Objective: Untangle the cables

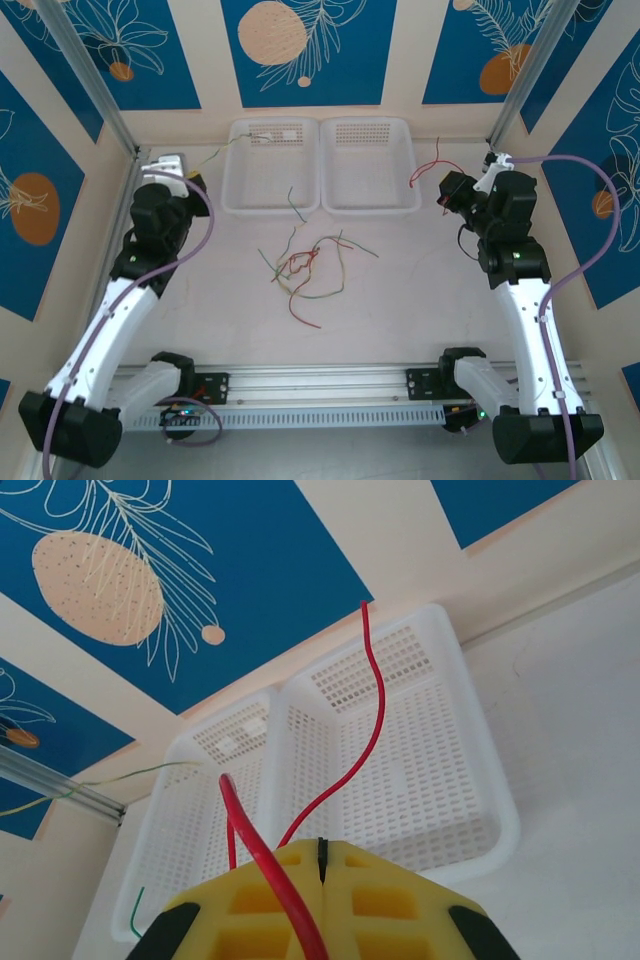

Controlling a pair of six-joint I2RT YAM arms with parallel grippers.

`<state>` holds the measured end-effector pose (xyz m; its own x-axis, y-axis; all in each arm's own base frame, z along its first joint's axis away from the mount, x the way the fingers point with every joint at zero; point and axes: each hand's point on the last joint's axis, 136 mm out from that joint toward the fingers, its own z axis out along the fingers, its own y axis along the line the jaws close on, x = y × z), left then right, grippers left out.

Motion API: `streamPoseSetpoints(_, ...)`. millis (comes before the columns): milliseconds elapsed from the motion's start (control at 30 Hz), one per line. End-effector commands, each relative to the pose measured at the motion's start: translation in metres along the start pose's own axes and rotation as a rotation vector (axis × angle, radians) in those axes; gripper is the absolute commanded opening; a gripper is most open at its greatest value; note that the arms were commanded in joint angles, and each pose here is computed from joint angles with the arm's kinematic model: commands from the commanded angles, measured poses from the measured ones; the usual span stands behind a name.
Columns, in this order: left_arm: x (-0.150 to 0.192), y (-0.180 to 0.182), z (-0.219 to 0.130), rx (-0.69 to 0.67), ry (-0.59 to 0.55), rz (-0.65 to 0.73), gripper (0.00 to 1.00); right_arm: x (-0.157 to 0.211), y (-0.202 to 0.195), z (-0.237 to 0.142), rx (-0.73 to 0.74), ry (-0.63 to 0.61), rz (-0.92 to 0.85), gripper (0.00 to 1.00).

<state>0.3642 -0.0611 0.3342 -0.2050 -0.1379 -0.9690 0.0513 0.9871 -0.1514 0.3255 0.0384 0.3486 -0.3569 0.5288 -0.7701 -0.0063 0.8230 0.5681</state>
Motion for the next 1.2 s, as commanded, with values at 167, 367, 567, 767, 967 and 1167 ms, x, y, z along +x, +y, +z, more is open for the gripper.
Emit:
streamPoseSetpoints(167, 0.011, -0.005, 0.08, -0.032, 0.109, 0.08, 0.0, 0.003, 0.008, -0.007, -0.028, -0.011, -0.002, 0.0)
streamPoseSetpoints(367, 0.054, -0.004, 0.145, -0.078, 0.285, 0.083, 0.0, 0.004, 0.006, -0.011, -0.019, -0.018, -0.011, 0.0)
streamPoseSetpoints(567, 0.099, -0.017, 0.201, -0.048, 0.423, 0.095, 0.0, 0.001, 0.008, -0.018, -0.015, -0.032, -0.025, 0.0)
streamPoseSetpoints(767, 0.162, -0.018, 0.238, -0.063, 0.608, 0.062, 0.0, -0.001, 0.01, -0.025, -0.018, -0.051, -0.036, 0.0)
streamPoseSetpoints(967, 0.206, -0.017, 0.249, -0.088, 0.704, 0.009, 0.0, 0.0, 0.01, -0.027, -0.017, -0.053, -0.045, 0.0)
streamPoseSetpoints(1167, 0.226, -0.018, 0.255, -0.083, 0.755, -0.005, 0.0, 0.006, 0.023, -0.021, -0.089, 0.002, -0.07, 0.0)
